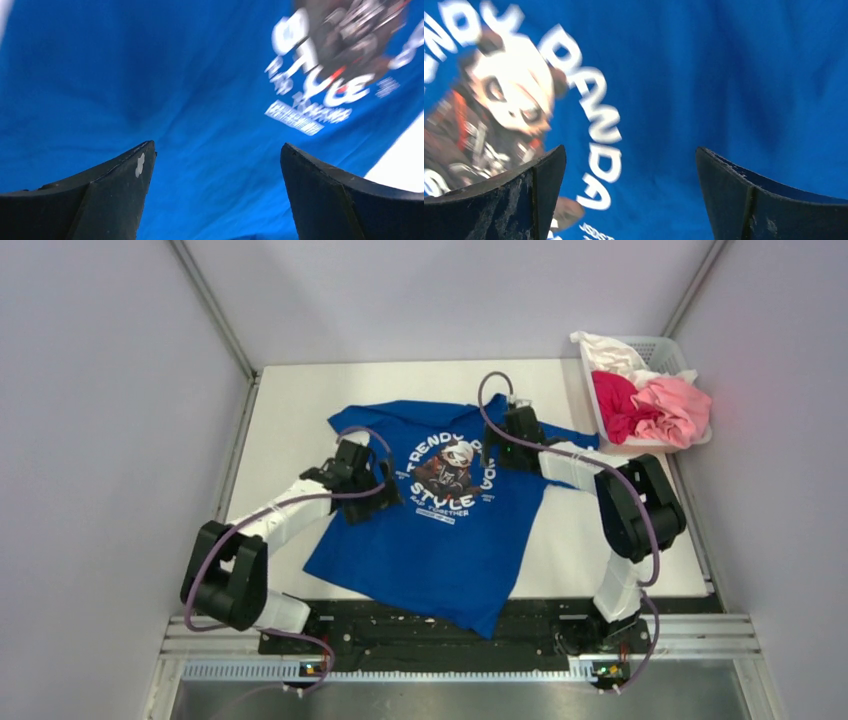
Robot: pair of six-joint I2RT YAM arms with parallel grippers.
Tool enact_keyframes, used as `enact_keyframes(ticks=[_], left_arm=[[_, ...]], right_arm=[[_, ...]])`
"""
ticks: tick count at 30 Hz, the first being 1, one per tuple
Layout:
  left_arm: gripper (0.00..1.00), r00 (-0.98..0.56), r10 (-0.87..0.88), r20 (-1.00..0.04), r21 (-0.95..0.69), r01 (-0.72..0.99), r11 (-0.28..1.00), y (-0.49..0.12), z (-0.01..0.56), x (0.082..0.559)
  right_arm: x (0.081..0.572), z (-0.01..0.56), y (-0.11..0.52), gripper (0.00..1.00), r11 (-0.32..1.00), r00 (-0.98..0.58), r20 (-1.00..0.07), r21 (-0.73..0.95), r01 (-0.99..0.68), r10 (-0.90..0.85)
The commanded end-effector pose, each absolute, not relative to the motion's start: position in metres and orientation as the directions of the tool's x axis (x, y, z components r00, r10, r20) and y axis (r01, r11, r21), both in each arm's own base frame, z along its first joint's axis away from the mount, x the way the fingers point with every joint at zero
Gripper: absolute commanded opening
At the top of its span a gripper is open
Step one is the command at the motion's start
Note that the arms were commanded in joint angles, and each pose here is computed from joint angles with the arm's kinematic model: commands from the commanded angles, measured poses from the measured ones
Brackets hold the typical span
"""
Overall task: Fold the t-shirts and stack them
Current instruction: Flatten out the tshirt
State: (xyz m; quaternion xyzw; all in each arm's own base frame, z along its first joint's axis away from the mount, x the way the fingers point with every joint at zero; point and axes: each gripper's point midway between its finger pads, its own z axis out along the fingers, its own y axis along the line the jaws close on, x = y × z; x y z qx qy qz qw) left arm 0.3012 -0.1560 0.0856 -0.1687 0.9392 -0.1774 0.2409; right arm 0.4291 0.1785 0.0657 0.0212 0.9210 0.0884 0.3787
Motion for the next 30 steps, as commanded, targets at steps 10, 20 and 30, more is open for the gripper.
enact_keyframes(ticks=[10, 20, 30], left_arm=[[0.96, -0.831, -0.477, -0.284, -0.247, -0.418, 0.874, -0.142, 0.009, 0.381], [0.97, -0.743, -0.527, -0.412, -0.349, -0.406, 0.845, -0.134, 0.024, 0.583], [0.99, -0.658, -0.472, -0.587, -0.335, -0.333, 0.881, -0.110, 0.138, 0.562]], right_arm=[[0.345, 0.033, 0.219, 0.99, 0.924, -0.792, -0.583, 0.376, -0.065, 0.182], [0.301, 0.052, 0.321, 0.99, 0.821, -0.808, -0.573, 0.522, -0.231, 0.137], [0.363, 0.139, 0.281, 0.99, 0.937, -0.556, -0.820, 0.290, -0.193, 0.139]])
